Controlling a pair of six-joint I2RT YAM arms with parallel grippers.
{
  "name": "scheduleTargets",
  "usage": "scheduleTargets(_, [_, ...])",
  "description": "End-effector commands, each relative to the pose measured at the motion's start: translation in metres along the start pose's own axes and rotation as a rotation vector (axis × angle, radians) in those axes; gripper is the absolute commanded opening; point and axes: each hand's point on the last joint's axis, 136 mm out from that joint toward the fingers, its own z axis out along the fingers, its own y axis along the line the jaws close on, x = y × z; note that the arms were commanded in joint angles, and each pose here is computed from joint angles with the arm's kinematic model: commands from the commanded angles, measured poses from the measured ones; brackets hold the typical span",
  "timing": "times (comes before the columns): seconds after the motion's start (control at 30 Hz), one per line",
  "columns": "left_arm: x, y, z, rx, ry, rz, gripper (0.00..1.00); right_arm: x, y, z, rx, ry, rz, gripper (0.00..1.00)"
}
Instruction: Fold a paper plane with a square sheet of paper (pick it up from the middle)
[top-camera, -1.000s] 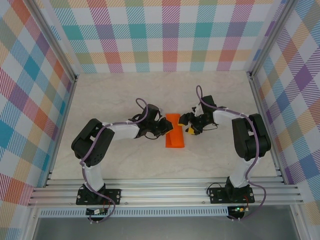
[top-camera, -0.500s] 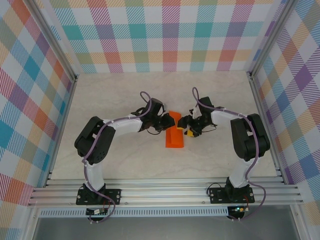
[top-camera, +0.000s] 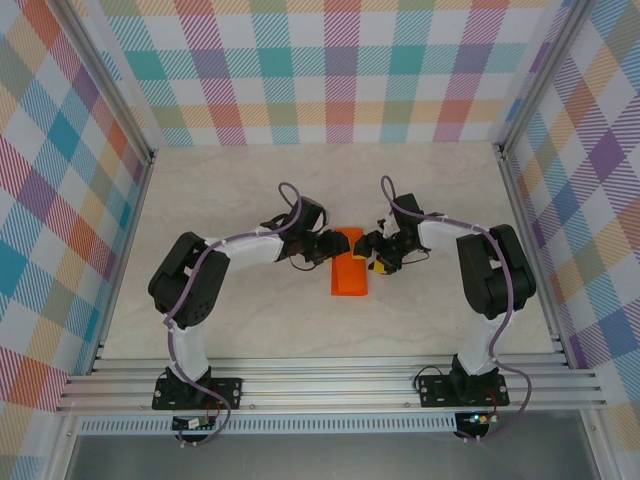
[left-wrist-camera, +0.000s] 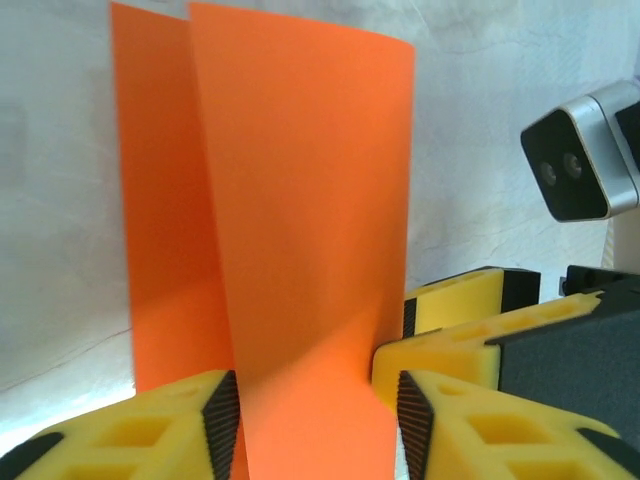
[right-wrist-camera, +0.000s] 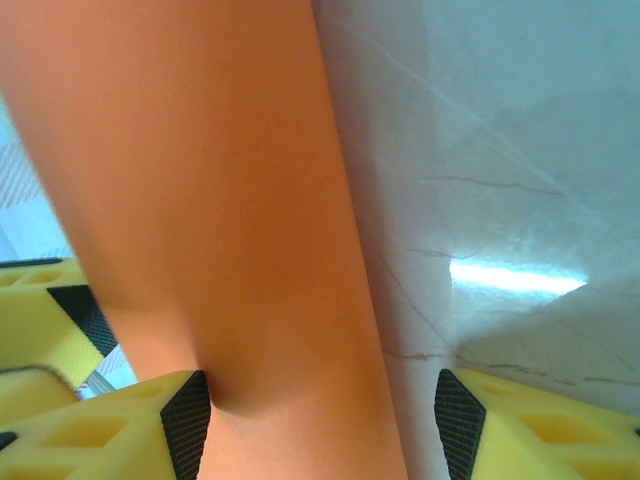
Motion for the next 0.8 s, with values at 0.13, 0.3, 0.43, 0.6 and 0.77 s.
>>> scheduleTargets(0.13, [-0.001,0.018,-0.042,-0.098,-0.103,-0.019,0.51,-0.01,0.004,0.0,0.036,-0.048,0.023,0.64])
scheduleTargets(0.3, [0.0,0.025,-0.052,-0.119,-0.138,-0.039,0.47,-0.006,0.008,0.006,0.062,-0.027,-0.007,0.64])
scheduleTargets(0.43, [0.001,0.025,-0.056,-0.126,-0.145,-0.038,0.45,-0.003,0.004,0.009,0.134,-0.022,-0.023,0.65])
scheduleTargets(0.6, [-0.001,0.025,-0.058,-0.126,-0.161,-0.044,0.43,-0.002,-0.002,0.011,0.21,-0.017,-0.043,0.65])
scheduleTargets(0.77, [0.0,0.026,-0.057,-0.125,-0.16,-0.046,0.42,-0.003,-0.007,0.009,0.256,-0.016,-0.06,0.65])
